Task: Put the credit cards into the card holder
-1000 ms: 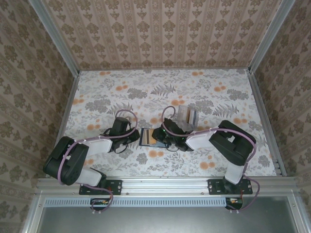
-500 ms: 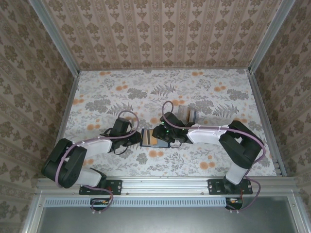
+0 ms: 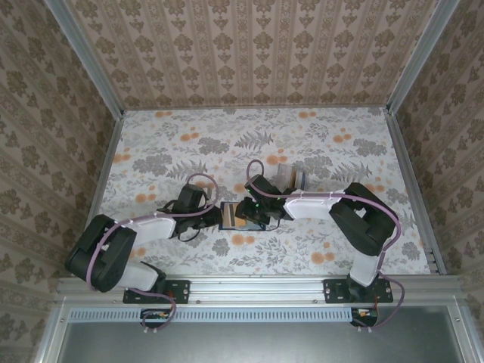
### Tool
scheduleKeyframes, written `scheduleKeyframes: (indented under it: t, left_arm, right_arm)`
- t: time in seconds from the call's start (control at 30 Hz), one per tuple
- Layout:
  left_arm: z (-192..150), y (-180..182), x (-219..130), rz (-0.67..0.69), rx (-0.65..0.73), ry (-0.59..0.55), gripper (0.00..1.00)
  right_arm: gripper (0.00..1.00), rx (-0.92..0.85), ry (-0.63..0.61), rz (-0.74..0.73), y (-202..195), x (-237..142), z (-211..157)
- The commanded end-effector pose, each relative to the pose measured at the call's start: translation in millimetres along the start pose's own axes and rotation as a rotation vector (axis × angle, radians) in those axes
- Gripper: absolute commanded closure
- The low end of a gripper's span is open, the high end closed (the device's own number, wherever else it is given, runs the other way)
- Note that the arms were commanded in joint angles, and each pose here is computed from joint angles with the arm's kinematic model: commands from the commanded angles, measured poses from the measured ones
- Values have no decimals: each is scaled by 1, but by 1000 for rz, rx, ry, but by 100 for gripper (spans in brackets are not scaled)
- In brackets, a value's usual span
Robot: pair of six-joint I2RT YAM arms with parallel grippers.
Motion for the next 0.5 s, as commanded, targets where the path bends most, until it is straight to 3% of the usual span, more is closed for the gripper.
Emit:
scheduleKeyframes:
  t: [0.0, 0.2, 0.47]
  left_arm:
    - [-45, 5, 10, -12, -36, 194, 85]
    - [-40, 1, 11, -43, -55, 165, 86]
    - [-38, -5, 17, -75, -64, 183, 86]
  right_arm:
    - [65, -15, 26, 15, 6, 2, -1]
    - [72, -44, 30, 47, 18, 0, -1]
    - [73, -43, 62, 51, 26, 11, -2]
Point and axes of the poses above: each hand's point on the last joint's axis, 136 mm out from that joint toward the fingers, its own x axis out along the fingers, its own y axis along the line the jaws close on, z = x × y, the point moved 6 cm from there along -x, back along the fingers, and after that the axes turned 11 degrees about x, right-handed, at the moved point
